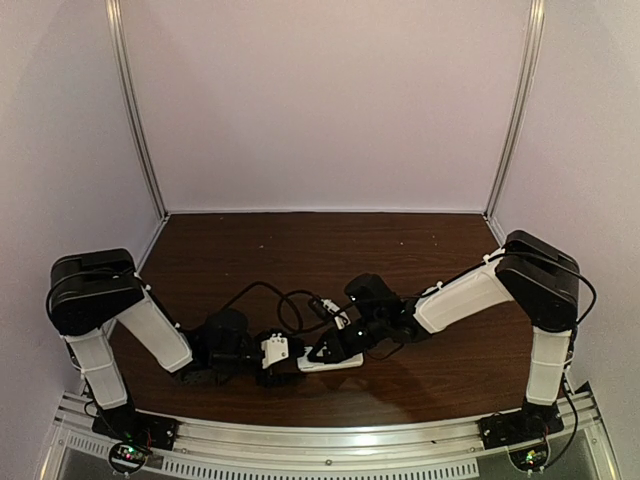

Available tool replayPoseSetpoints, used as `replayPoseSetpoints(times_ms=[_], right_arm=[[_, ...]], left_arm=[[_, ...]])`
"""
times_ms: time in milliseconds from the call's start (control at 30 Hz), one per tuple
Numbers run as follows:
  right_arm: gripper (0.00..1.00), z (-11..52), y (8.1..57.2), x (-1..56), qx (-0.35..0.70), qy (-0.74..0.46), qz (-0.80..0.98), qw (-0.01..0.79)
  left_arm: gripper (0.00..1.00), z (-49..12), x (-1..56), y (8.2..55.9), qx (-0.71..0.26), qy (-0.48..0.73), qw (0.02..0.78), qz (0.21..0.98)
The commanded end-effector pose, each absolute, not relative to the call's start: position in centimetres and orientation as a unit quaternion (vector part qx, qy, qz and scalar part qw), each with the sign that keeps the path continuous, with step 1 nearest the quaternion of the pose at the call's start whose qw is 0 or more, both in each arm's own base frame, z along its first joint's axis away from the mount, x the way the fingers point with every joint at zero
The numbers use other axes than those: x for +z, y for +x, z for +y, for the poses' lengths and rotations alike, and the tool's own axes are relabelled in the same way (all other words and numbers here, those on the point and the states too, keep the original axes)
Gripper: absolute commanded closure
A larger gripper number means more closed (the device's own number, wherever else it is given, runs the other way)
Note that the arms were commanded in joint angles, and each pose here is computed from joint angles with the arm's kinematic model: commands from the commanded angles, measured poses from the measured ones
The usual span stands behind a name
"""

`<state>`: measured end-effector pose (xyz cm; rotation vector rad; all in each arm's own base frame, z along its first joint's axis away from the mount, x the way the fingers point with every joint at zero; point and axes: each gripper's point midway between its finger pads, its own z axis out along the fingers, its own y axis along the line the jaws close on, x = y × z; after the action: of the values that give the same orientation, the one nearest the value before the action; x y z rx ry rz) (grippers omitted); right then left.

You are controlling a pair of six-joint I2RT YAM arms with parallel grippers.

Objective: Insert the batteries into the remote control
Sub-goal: Press the battery cover onto the remote control.

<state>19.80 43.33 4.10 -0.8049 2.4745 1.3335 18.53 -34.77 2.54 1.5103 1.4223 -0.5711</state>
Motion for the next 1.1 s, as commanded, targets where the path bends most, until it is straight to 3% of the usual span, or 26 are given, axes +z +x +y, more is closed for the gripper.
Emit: replayPoseSetpoints(times_ms=[0, 367, 700, 867, 1067], right_arm=[[0.94, 41.5, 19.3, 1.0, 0.419, -0.259, 0.867, 0.081], [0.94, 41.5, 19.2, 0.9, 0.42, -0.259, 0.866, 0.079], [0.94, 41.5, 19.2, 0.9, 0.421, -0.26, 0.865, 0.08], [0.94, 41.5, 19.2, 0.9, 0.421, -0.26, 0.865, 0.079], [0.94, 41.5, 19.2, 0.9, 0.422, -0.26, 0.865, 0.08]], left_arm=[[0.33, -34.7, 1.4, 18.6, -0.239, 0.622, 0.446, 0.598], [0.33, -34.9, 0.8, 19.5, -0.233, 0.617, 0.437, 0.612], [0.4, -34.7, 0.3, 19.6, -0.244, 0.614, 0.418, 0.623], [0.36, -34.6, 0.0, 19.7, -0.245, 0.612, 0.413, 0.629], [0.47, -34.5, -0.2, 19.6, -0.244, 0.617, 0.406, 0.629]])
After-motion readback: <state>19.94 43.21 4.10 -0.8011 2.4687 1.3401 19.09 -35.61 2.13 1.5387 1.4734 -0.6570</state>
